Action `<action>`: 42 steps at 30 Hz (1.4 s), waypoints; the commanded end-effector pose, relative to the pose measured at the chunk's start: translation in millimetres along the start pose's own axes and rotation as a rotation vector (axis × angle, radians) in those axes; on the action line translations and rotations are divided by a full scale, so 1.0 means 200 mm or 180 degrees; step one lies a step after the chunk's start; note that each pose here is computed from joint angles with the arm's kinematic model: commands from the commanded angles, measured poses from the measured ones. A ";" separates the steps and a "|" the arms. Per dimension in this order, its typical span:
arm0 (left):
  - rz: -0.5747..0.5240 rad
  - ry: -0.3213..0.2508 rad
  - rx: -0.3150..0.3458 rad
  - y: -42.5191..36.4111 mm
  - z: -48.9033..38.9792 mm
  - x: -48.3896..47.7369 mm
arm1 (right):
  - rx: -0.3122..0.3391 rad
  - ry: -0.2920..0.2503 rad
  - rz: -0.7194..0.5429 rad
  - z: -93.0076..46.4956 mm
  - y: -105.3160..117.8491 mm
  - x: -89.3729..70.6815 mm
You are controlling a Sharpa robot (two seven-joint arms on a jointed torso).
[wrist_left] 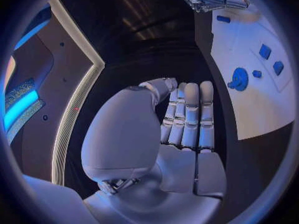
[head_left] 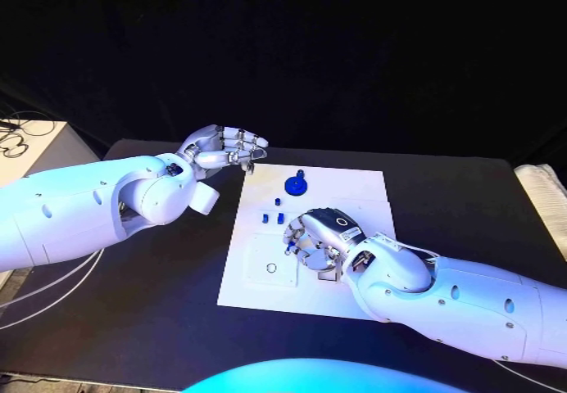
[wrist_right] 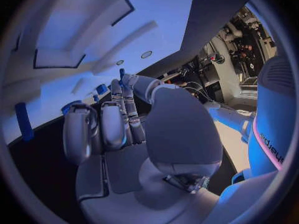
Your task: Assemble the parts on the task board
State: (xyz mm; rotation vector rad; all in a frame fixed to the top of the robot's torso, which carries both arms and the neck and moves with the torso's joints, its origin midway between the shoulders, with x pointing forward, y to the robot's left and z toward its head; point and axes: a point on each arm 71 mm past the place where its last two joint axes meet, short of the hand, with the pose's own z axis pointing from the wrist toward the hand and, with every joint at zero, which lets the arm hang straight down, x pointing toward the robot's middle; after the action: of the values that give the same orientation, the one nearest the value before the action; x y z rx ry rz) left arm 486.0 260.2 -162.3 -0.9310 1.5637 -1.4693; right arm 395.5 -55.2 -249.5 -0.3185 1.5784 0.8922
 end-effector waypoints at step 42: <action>-0.0059 0.0046 -0.0034 0.003 0.007 0.004 | -0.0062 0.0081 -0.0547 0.02 0.01 0.05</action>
State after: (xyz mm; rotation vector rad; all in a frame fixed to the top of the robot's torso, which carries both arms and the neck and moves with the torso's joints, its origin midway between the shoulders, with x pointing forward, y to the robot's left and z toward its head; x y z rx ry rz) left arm 487.0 260.8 -163.6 -0.9473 1.5726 -1.4647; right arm 394.5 -47.9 -257.7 -0.4464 1.5526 0.8003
